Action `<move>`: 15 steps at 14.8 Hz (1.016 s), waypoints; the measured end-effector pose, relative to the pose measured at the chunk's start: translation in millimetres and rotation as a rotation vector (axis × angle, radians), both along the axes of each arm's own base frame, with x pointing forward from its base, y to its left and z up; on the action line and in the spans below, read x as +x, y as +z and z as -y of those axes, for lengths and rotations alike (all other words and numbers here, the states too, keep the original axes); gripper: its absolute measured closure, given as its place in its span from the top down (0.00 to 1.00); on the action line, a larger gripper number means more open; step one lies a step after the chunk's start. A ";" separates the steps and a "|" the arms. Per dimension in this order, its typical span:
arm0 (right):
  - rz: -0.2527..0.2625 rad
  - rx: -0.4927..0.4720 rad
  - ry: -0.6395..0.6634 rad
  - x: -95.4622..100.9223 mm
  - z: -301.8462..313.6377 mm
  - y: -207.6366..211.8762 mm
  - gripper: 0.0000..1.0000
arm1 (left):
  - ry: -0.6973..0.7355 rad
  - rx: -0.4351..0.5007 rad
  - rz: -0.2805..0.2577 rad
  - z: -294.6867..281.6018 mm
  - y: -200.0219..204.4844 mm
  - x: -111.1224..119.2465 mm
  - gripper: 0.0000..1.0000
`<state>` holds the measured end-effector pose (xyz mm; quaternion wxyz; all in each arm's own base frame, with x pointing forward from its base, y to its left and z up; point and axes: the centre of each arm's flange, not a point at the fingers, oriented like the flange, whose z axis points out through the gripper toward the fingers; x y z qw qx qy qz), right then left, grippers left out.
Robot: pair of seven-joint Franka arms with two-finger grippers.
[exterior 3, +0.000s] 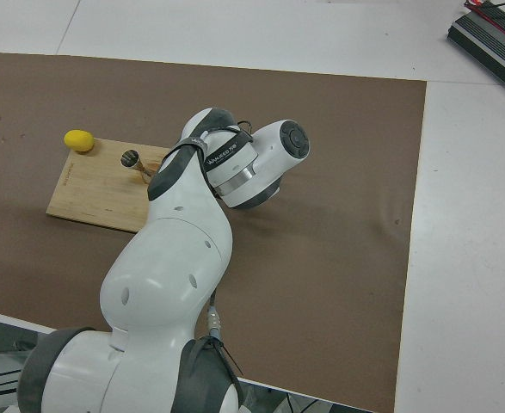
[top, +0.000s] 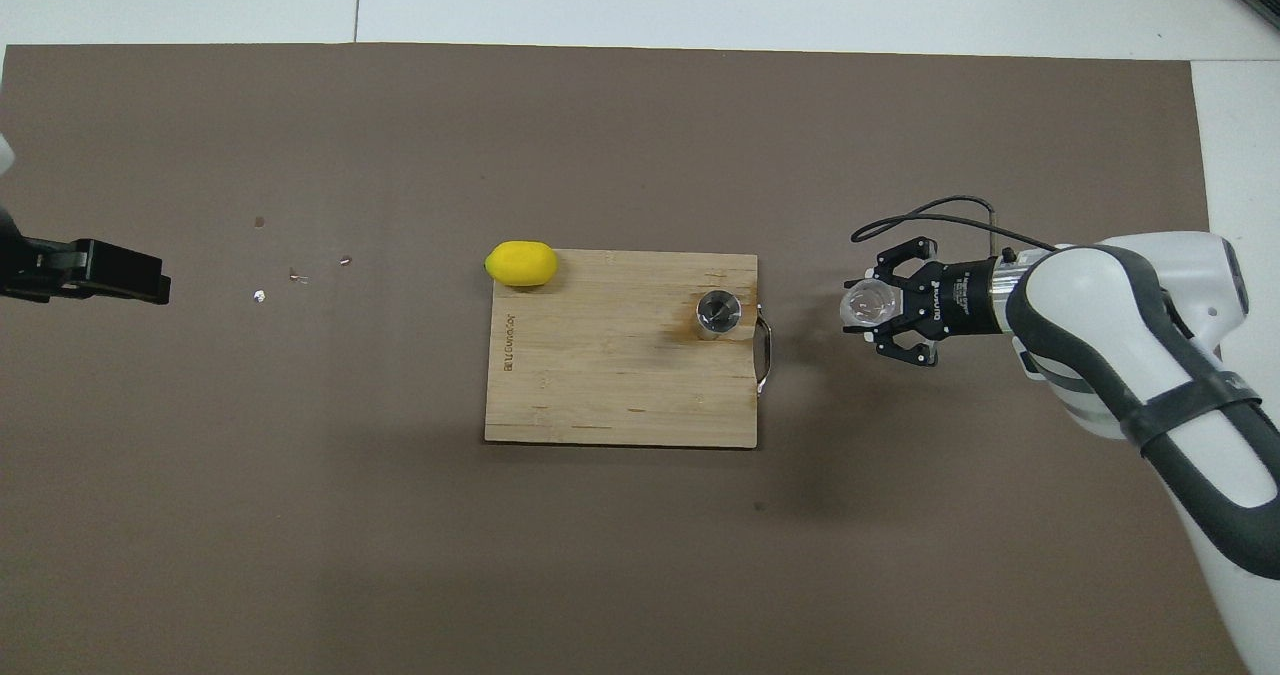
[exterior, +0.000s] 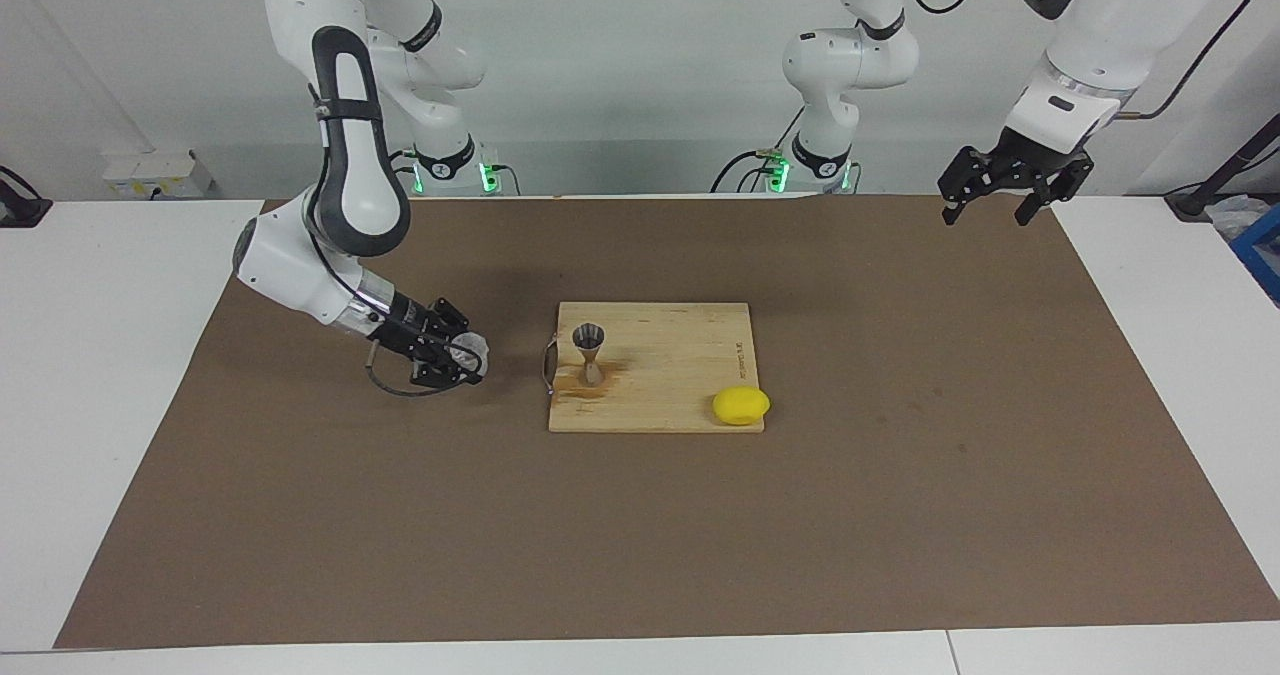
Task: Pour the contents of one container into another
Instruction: 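Carry the glass cup with the right gripper above the metal cup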
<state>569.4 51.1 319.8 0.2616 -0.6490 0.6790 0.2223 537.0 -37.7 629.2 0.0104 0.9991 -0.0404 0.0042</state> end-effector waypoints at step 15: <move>-0.049 -0.241 0.008 26.9 -139.4 71.0 0.51 | -0.014 0.001 -0.002 8.2 -0.4 -0.8 1.00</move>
